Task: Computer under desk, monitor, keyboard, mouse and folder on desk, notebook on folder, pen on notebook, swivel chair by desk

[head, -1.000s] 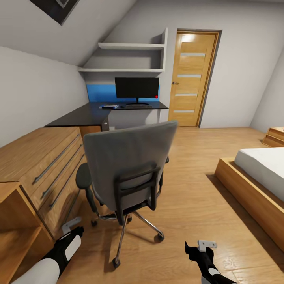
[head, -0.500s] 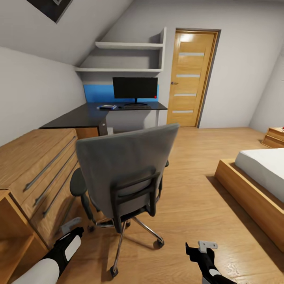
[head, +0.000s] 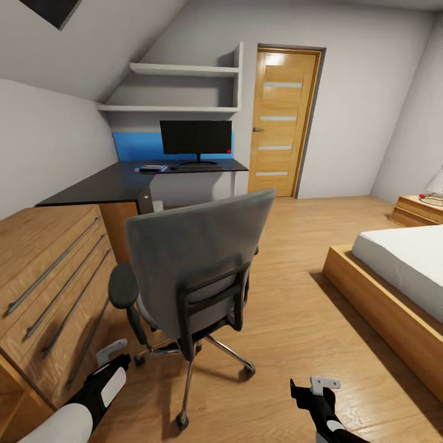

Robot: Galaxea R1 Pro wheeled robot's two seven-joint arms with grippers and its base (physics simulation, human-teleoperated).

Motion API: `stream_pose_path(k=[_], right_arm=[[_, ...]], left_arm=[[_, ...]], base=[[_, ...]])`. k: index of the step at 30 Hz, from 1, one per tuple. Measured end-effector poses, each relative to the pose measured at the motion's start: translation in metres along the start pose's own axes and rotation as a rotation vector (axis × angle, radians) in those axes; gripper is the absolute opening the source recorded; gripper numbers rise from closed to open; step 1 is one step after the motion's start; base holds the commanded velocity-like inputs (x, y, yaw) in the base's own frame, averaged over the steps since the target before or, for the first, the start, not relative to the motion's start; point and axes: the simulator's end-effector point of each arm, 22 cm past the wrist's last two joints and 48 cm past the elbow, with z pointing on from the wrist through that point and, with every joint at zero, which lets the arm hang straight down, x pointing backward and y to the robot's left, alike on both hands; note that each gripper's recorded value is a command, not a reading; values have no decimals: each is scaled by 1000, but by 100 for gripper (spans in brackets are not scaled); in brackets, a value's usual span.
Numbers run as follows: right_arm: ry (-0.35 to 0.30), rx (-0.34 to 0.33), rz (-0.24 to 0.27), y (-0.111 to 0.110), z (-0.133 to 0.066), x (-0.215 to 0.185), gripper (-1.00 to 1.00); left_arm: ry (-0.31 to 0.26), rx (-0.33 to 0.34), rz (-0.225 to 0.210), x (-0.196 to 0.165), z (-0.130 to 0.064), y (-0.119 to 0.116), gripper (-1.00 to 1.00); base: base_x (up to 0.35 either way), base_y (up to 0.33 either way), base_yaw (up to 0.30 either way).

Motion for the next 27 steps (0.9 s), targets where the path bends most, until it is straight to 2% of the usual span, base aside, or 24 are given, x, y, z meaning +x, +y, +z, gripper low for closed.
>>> stream_pose_path(k=[12, 20, 27], right_arm=[[0, -1, -1, 0, 0, 0, 100], [1, -4, -3, 2, -1, 1, 100], [2, -13, 1, 9, -1, 1, 100]], left_arm=[[-2, -3, -1, -1, 0, 2, 100], [1, 0, -1, 1, 0, 0, 100], [-2, 3, -3, 1, -1, -1, 100]], base=[[29, 0, -117], [300, 0, -118], [320, 0, -21]])
